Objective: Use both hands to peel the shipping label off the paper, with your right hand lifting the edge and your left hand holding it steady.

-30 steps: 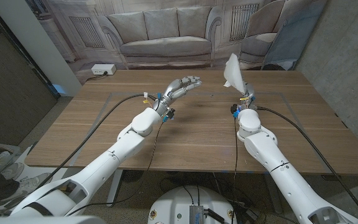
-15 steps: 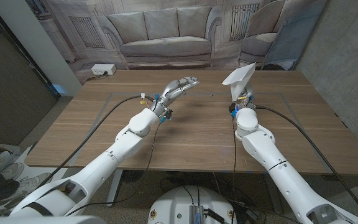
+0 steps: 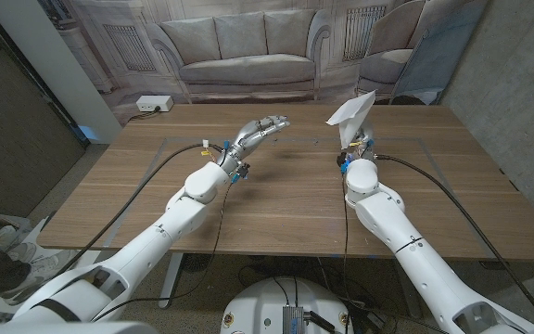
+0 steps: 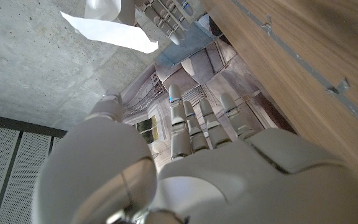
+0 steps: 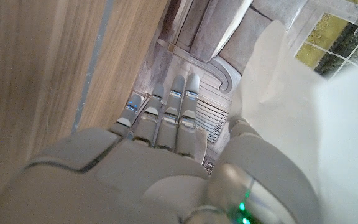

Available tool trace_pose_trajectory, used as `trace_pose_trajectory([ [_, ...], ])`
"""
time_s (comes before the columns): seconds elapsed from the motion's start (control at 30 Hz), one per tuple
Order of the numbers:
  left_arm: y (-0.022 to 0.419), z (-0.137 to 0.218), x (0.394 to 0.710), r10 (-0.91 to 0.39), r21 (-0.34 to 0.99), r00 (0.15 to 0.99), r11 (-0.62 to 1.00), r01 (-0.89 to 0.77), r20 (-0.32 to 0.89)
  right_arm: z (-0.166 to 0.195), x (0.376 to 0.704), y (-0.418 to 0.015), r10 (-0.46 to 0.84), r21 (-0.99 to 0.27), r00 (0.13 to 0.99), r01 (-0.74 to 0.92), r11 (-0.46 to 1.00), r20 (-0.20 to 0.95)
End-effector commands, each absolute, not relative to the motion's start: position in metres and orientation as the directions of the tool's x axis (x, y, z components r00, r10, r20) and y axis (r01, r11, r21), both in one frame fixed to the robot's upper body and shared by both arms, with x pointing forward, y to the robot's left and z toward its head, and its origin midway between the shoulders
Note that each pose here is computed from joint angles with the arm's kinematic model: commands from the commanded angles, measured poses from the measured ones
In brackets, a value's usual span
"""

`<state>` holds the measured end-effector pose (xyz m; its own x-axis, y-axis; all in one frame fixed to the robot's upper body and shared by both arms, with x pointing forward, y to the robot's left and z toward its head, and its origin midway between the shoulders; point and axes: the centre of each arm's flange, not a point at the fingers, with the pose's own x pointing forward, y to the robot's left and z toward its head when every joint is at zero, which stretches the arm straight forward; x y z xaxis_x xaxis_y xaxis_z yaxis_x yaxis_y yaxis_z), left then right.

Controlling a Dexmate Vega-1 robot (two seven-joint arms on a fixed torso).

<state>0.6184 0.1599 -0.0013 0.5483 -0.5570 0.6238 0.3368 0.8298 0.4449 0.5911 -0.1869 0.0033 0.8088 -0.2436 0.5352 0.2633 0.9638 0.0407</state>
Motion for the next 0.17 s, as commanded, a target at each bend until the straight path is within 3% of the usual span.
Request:
trace_pose_trajectory([
  [0.03, 0.1732, -0.0004, 0.6390, -0.545, 0.422, 0.571, 0.838, 0.346, 0.614, 0.0096, 0.5918, -0.1722, -0.261, 0.028, 0.797, 0.294, 0.956, 0.544],
  [0.17, 0.1759, -0.0001, 0.6423, -0.542, 0.423, 0.584, 0.839, 0.342, 0.604, 0.0091, 0.5988, -0.1706, -0.265, 0.046, 0.797, 0.286, 0.957, 0.543],
])
